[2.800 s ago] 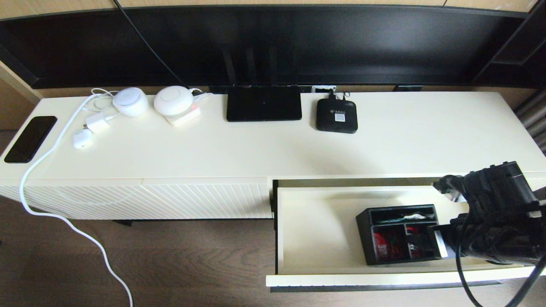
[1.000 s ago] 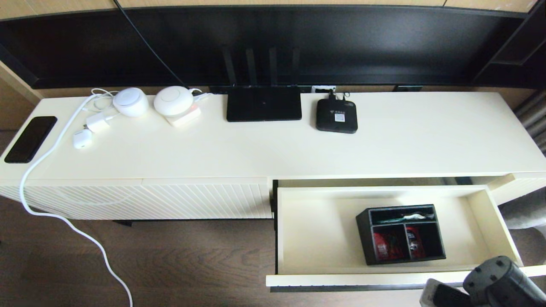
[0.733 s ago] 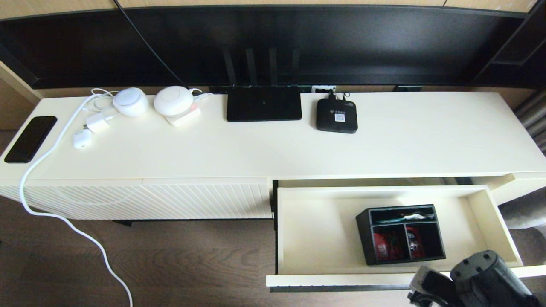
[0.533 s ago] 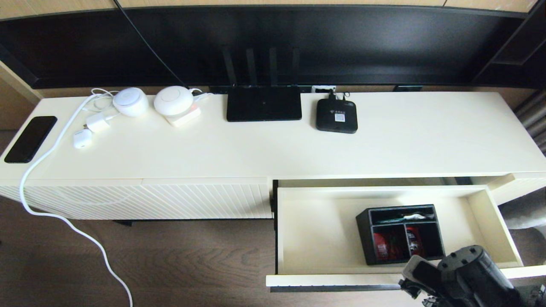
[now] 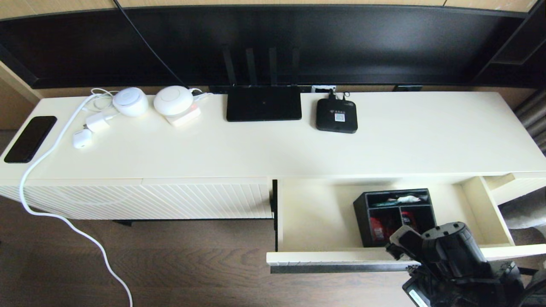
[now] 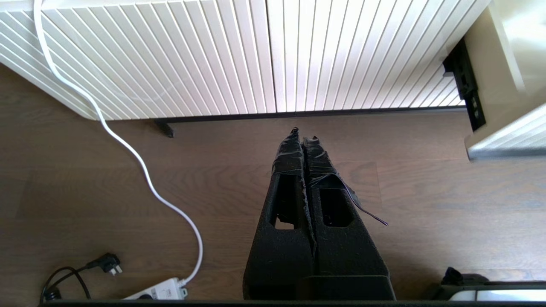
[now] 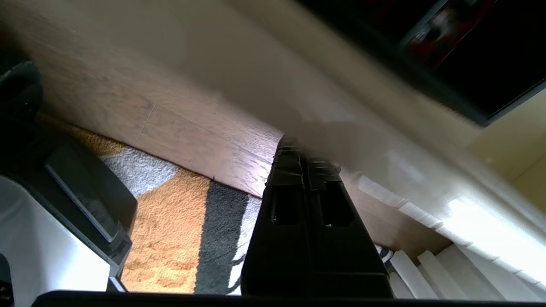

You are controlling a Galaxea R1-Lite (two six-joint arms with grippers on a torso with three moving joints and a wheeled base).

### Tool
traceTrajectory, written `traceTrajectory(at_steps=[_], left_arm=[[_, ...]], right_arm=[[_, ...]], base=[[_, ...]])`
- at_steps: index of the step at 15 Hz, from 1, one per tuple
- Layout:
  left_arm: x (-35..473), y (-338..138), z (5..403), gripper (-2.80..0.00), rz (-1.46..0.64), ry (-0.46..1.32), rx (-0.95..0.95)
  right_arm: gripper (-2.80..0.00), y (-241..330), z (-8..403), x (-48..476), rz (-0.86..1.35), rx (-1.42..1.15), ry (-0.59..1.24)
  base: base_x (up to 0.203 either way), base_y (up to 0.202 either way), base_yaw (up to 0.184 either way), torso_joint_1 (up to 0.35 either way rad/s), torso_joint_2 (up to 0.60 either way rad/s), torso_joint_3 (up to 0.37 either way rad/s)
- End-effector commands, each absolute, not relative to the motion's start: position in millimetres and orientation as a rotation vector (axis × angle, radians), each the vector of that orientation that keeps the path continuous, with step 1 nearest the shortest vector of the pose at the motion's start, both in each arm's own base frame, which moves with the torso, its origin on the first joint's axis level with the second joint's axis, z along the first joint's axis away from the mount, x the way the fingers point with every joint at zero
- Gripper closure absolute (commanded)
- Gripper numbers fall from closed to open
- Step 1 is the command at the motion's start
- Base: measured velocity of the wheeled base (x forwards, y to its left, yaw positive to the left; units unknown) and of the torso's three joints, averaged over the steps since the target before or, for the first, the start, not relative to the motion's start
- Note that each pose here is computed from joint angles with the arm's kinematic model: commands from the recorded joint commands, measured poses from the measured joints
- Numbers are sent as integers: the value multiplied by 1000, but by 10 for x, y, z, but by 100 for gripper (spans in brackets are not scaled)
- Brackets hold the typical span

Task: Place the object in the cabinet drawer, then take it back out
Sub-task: Close the drawer

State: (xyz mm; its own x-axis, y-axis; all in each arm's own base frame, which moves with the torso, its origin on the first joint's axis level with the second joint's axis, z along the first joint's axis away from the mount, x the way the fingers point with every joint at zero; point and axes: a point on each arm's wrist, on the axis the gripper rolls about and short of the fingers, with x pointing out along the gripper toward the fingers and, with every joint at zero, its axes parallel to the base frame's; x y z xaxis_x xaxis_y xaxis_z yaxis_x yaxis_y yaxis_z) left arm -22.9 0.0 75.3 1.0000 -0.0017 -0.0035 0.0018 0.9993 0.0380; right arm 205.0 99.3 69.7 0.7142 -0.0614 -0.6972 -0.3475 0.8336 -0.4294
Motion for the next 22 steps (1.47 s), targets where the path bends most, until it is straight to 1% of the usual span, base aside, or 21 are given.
traceTrajectory(at_steps=[1,11,19,22], left_arm=[[-227,0,751,0,-2,6,38],[-228,0,750,0,-2,5,38],[-229,0,754,0,-2,3,38],[-229,0,754,0,-2,3,38]], right_arm=[[0,979,730,2146,143,-558,754],[0,1002,988,2631,53,-444,548],[0,1029,1103,2896,17,-394,430],[0,1046,1083,2984,8,-382,394]], base=[[0,0,0,0,0,0],[0,0,0,0,0,0],[0,0,0,0,0,0],[0,0,0,0,0,0]])
